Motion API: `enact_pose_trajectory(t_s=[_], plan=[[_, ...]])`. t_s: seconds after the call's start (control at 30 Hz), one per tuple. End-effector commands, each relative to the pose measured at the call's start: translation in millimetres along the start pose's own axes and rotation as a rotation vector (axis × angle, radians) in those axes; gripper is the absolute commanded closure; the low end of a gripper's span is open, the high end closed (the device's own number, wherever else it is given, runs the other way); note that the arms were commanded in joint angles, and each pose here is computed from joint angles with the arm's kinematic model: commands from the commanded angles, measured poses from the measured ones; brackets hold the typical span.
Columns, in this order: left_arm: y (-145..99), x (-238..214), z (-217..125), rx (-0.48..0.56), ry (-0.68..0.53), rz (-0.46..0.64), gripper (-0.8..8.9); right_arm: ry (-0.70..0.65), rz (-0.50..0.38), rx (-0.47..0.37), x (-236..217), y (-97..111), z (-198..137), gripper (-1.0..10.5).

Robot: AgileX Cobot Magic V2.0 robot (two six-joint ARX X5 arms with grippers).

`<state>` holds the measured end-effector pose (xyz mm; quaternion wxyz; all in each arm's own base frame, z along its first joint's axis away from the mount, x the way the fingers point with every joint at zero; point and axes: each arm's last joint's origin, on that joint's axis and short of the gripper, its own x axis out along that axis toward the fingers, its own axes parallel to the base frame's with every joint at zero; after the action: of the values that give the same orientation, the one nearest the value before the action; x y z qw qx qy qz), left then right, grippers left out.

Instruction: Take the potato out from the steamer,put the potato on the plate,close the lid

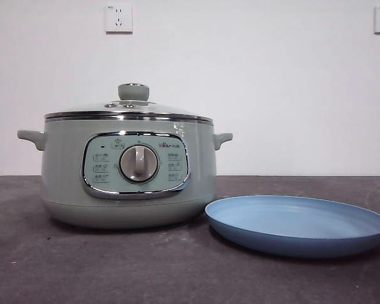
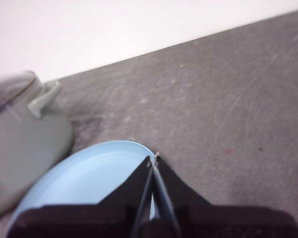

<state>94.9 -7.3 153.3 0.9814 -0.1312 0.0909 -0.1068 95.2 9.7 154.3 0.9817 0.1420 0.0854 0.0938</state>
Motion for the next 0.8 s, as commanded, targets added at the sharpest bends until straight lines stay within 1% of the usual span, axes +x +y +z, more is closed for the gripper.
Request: enact_pose_trajectory(t_s=[0.03, 0.1, 0.23, 0.37, 0.5, 0.57, 0.7, 0.8], plan=[[-1, 0, 2, -0.128, -0.015, -0.038, 8.22, -0.015, 0.006, 0.185, -2, 2, 4, 9.6], [-4, -2, 7, -0.138, -0.023, -0.063, 8.22, -0.031, 0.012, 0.228, -4, 4, 11, 9.6], [-10, -9, 24, -0.144, -0.045, -0.085, 8.21, -0.056, 0.030, 0.226, -8, 10, 30, 9.6], [-17, -19, 42, -0.161, -0.026, -0.080, 8.21, -0.036, 0.086, 0.217, -11, 19, 53, 9.6], [-25, -26, 60, -0.160, 0.020, -0.129, 8.22, 0.036, 0.148, 0.167, -11, 29, 78, 9.6], [-29, -28, 69, -0.155, 0.048, -0.166, 8.22, 0.102, 0.178, 0.127, -9, 34, 92, 9.6], [-37, -30, 88, -0.100, 0.109, -0.234, 8.22, 0.232, 0.275, 0.034, -6, 44, 118, 9.6], [-42, -30, 101, -0.036, 0.167, -0.296, 8.22, 0.320, 0.365, -0.034, -4, 53, 135, 9.6]])
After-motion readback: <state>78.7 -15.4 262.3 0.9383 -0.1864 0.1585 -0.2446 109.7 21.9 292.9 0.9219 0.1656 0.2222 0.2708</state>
